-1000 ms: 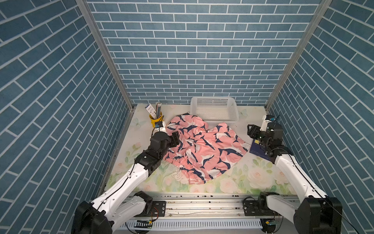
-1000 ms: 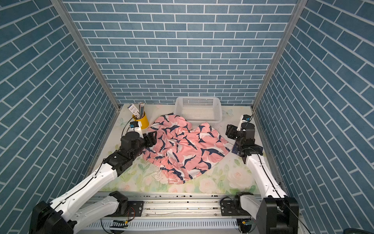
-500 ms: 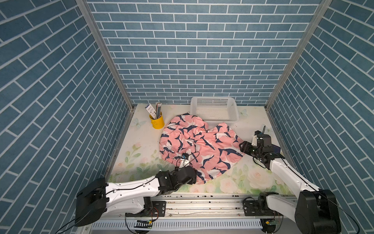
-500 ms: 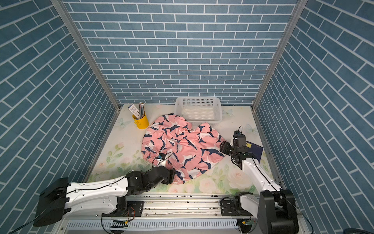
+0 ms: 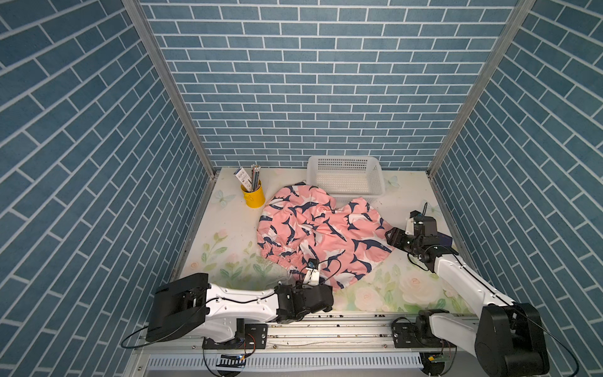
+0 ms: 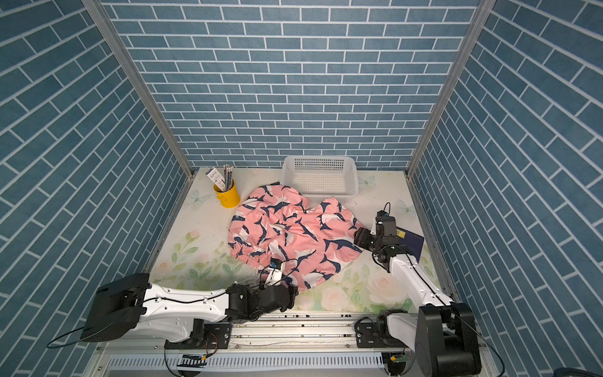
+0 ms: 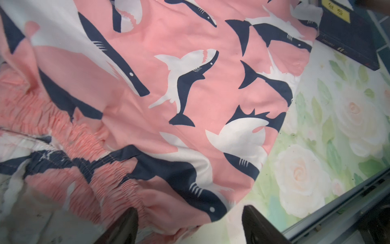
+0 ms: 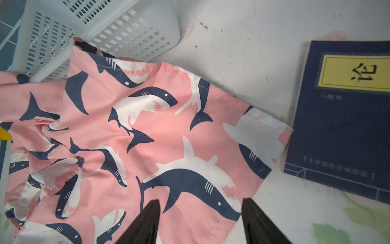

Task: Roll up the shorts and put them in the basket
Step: Fold the shorts at the center of the board.

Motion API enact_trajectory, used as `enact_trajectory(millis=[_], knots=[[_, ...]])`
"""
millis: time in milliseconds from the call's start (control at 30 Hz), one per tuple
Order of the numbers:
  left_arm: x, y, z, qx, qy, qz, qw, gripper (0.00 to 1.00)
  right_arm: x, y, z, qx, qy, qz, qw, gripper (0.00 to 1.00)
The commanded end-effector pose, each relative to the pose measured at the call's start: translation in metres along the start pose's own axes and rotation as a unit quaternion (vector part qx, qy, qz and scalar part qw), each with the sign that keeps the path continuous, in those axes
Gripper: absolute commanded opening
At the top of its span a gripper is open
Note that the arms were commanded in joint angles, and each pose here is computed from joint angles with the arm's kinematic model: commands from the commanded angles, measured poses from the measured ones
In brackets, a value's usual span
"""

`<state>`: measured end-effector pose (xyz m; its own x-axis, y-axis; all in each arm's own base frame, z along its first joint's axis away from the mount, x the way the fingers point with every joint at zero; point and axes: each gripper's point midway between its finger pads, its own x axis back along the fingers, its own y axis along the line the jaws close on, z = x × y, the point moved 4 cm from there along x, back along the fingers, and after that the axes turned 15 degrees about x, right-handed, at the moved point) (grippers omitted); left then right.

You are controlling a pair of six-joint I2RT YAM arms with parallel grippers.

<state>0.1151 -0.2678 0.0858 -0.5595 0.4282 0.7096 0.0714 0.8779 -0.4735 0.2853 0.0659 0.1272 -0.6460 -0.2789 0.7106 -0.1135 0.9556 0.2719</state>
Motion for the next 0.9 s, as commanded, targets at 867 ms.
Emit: enact_trajectory(millis=[867], knots=[[-0.002,0.017,0.008,0.047,-0.006,0.054,0.997,0.89,-0.006,0.006,-0.017,0.006,-0.008,-0.012,1.000,0.66]])
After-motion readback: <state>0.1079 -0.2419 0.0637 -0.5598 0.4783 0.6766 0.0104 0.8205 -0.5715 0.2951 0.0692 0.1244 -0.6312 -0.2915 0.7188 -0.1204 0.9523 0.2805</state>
